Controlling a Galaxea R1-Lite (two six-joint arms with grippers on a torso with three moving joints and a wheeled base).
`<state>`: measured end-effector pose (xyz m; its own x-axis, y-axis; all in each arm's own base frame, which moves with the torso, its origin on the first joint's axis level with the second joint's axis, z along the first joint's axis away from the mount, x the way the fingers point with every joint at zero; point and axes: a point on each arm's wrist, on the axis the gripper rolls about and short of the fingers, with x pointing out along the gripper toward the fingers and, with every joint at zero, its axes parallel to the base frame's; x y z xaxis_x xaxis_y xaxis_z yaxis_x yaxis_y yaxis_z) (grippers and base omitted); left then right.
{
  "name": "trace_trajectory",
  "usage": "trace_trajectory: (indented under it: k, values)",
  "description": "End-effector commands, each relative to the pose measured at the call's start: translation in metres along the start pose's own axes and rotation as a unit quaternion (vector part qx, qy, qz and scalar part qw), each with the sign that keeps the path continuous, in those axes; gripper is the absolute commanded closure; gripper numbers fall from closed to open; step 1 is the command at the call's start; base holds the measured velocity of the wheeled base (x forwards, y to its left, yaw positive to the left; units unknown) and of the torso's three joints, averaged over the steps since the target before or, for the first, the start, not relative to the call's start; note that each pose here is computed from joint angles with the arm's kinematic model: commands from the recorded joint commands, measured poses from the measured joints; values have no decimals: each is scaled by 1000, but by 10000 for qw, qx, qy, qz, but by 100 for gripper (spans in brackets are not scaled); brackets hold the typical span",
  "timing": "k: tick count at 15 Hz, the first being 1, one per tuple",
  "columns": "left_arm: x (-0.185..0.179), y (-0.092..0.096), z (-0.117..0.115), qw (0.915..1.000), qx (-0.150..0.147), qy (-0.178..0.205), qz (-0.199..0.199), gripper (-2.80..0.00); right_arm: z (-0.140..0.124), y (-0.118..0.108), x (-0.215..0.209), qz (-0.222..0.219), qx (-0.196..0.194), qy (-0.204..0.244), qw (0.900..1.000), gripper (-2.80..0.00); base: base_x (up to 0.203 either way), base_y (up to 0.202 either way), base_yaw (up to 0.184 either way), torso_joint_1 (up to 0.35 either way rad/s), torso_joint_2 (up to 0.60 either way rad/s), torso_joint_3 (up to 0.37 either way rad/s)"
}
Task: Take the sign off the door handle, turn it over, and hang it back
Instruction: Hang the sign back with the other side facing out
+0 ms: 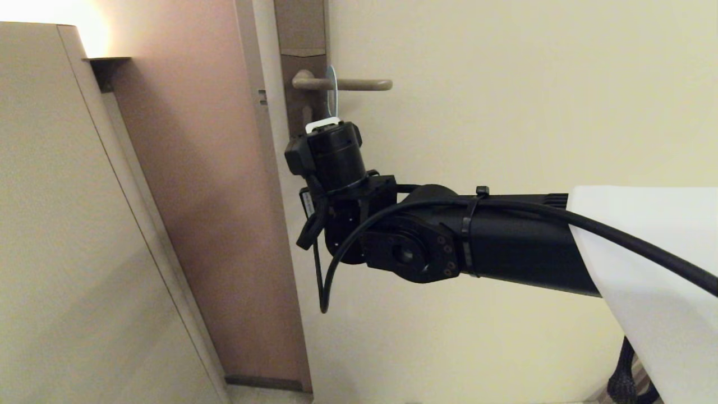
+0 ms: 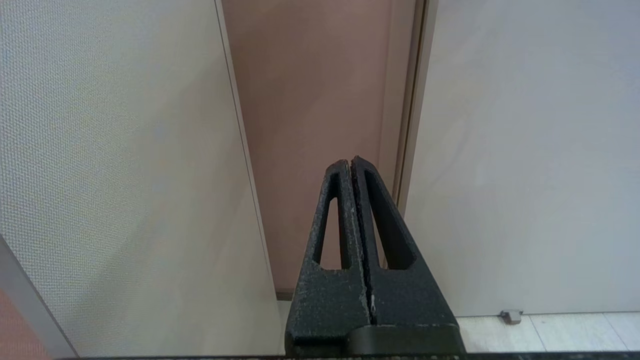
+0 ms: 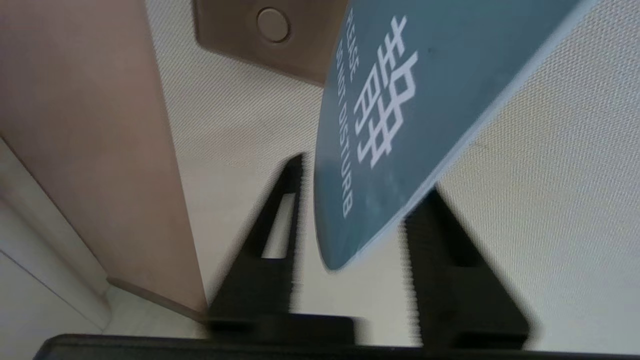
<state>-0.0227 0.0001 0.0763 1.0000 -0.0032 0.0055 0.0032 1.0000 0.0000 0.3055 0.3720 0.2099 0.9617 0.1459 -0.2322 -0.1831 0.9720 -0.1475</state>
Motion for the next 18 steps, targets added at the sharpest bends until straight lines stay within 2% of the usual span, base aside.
trace_trajectory:
  k: [1,5,11,18]
  values:
    - [0,0,0,10000,0,-3,1,0,0,1,-2,-1,14,1,10000,-280,0,0,0,0,0,0]
    - [0,0,0,10000,0,-3,1,0,4,-4,-8,4,93,7,10000,-280,0,0,0,0,0,0]
    - [0,0,0,10000,0,-3,1,0,30,-23,-29,219,290,-190,9992,-280,0,0,0,0,0,0]
    - [0,0,0,10000,0,-3,1,0,36,-39,-46,291,284,-179,9990,-280,0,0,0,0,0,0]
